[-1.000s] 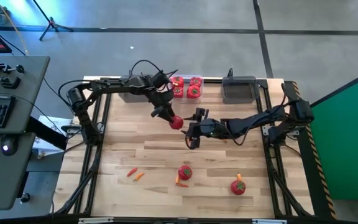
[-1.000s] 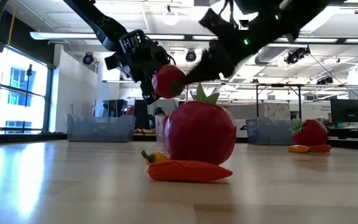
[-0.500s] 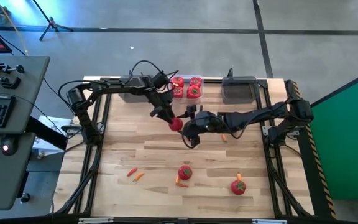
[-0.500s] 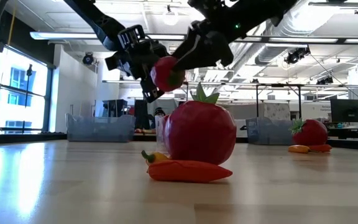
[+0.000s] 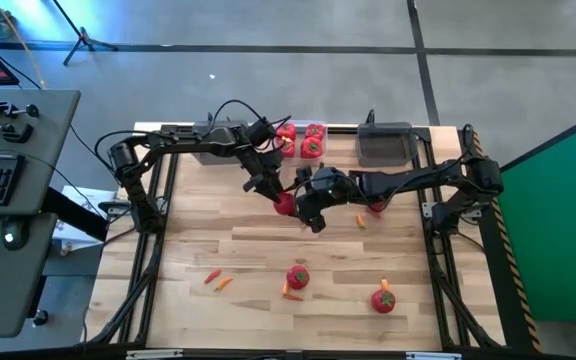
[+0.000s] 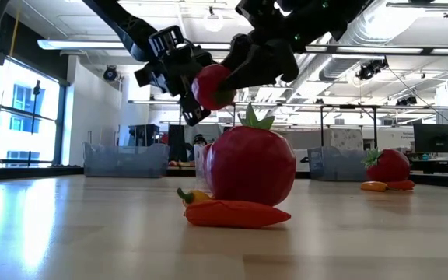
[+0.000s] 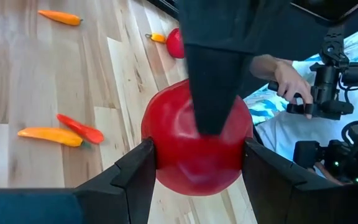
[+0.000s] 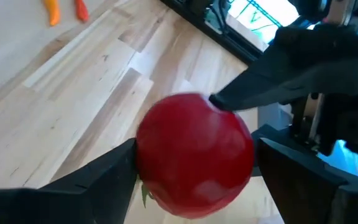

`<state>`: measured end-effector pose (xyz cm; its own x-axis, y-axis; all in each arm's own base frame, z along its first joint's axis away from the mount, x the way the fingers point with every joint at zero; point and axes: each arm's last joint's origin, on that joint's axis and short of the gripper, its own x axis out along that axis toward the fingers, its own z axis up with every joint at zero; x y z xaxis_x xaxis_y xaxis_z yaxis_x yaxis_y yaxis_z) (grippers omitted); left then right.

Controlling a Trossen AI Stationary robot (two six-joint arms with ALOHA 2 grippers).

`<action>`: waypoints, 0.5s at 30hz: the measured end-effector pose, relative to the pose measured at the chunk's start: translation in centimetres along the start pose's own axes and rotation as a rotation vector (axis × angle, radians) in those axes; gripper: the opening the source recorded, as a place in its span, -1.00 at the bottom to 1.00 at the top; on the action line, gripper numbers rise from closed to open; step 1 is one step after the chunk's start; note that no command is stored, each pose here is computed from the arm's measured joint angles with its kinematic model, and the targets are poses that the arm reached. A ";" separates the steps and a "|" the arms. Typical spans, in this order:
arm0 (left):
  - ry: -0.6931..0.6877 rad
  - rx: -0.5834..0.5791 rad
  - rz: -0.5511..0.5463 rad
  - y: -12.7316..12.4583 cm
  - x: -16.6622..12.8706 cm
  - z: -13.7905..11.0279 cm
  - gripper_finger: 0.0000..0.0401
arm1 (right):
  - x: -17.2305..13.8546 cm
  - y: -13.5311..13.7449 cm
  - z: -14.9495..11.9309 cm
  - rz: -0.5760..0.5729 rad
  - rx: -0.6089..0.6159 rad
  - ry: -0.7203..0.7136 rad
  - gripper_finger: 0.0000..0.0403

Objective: Sort produce into baskets
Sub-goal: Put the red tomato into the right black bin

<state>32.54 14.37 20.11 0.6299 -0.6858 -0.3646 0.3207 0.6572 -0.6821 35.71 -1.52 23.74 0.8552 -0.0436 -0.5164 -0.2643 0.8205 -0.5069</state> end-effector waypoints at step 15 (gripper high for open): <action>-0.011 0.061 0.103 0.1 0.3 0.5 0.04 | -0.1 -0.1 -0.5 0.016 0.016 0.033 0.08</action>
<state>33.16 14.39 20.27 0.6694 -0.6107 -0.4231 0.2965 0.7418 -0.6016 35.43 -1.85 23.47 0.8355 -0.0487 -0.5473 -0.2709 0.8301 -0.4874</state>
